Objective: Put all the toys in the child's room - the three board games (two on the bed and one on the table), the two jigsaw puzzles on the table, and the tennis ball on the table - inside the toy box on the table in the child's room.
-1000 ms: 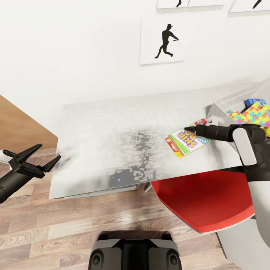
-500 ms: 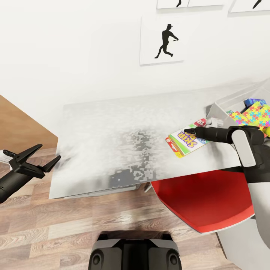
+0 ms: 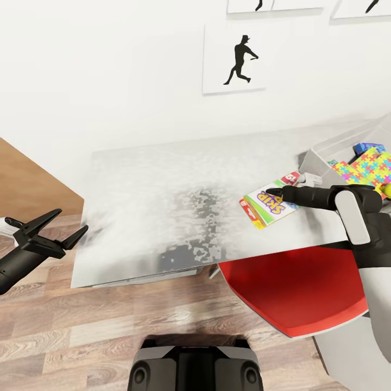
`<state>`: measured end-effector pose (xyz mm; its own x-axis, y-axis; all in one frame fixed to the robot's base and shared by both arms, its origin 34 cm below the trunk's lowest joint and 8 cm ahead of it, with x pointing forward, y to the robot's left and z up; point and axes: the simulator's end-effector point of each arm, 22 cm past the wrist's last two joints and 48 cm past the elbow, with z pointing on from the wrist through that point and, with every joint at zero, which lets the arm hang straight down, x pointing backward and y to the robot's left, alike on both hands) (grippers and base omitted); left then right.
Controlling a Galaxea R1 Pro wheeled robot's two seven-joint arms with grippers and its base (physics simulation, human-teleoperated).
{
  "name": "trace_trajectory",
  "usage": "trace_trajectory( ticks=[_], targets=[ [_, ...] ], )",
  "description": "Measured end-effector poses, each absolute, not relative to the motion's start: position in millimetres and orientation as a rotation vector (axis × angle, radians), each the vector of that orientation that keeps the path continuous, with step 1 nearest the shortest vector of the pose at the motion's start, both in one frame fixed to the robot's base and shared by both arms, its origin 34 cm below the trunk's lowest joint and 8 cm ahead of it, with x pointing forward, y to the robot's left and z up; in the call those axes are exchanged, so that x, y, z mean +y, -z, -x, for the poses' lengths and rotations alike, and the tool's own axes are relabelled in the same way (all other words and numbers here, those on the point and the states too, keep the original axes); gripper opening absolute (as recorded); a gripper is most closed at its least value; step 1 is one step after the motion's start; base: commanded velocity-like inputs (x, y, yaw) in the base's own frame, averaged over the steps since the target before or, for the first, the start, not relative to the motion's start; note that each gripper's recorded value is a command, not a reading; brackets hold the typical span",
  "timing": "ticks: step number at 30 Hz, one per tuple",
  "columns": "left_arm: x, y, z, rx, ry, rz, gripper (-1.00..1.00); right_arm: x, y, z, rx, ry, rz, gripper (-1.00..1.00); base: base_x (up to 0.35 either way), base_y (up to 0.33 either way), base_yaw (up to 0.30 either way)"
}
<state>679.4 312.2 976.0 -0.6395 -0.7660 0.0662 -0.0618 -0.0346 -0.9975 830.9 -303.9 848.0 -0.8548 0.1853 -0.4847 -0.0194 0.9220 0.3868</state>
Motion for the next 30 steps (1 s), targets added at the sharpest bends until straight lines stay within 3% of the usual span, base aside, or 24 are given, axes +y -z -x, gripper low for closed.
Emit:
trace_trajectory(
  ticks=[30],
  targets=[
    [312.2, -975.6, -679.3, 1.717, 1.727, 0.873, 1.00, -302.8, -847.7, -828.3, 2.548, -0.512, -0.108, 1.00, 0.000, 0.000, 0.000]
  ],
)
